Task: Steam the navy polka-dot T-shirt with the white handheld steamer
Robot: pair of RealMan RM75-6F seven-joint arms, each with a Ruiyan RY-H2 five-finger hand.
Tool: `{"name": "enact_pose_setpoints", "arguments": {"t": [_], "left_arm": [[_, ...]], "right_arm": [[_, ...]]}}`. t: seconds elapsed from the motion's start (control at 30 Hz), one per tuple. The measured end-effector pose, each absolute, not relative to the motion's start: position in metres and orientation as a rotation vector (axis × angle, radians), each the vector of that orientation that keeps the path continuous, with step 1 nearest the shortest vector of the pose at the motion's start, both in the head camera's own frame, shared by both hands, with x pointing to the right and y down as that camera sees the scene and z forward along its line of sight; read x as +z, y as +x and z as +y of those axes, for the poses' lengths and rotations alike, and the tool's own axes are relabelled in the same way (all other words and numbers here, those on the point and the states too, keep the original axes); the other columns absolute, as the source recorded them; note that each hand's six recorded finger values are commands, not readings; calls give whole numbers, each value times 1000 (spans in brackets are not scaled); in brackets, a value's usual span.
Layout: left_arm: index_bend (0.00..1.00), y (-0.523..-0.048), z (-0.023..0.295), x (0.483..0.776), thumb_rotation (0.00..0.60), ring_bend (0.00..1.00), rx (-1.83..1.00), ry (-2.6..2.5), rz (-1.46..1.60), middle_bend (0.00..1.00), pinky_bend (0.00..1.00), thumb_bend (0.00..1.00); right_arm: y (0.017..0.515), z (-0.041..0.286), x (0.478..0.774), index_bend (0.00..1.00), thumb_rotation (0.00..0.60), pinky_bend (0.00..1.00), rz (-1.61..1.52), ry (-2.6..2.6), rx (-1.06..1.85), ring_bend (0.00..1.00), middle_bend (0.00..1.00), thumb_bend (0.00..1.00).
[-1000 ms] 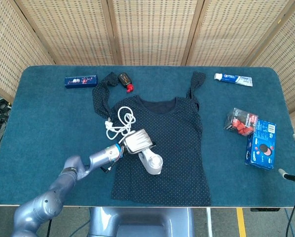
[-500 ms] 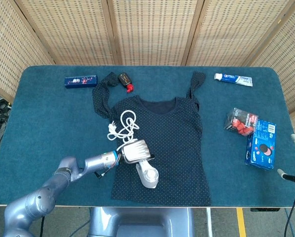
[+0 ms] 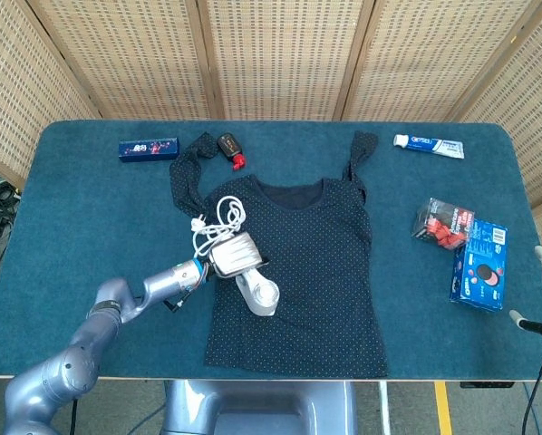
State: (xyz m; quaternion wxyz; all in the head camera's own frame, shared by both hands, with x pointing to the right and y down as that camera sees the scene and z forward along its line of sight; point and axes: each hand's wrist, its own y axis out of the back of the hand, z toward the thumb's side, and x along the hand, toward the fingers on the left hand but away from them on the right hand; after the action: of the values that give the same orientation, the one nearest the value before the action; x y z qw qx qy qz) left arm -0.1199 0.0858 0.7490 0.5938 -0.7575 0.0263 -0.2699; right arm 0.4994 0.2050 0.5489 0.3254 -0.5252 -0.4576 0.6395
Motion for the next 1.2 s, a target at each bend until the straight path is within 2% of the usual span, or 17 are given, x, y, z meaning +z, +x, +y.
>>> {"name": "enact_pose_setpoints", "arguments": {"t": [0.23, 0.97, 1.2], "left_arm": [[1000, -116, 86, 749, 600, 866, -628, -1756, 71, 955, 1000, 861], [1000, -78, 150, 741, 600, 866, -384, -1852, -60, 955, 1000, 861], [1000, -82, 147, 744, 600, 866, -402, -1831, -73, 955, 1000, 860]], "right_arm": [[500, 205, 549, 52, 600, 0, -1200, -1375, 1679, 0, 0, 0], [502, 205, 546, 52, 600, 0, -1212, -1373, 1674, 0, 0, 0], [502, 205, 545, 52, 600, 0, -1214, -1373, 1671, 0, 0, 0]]}}
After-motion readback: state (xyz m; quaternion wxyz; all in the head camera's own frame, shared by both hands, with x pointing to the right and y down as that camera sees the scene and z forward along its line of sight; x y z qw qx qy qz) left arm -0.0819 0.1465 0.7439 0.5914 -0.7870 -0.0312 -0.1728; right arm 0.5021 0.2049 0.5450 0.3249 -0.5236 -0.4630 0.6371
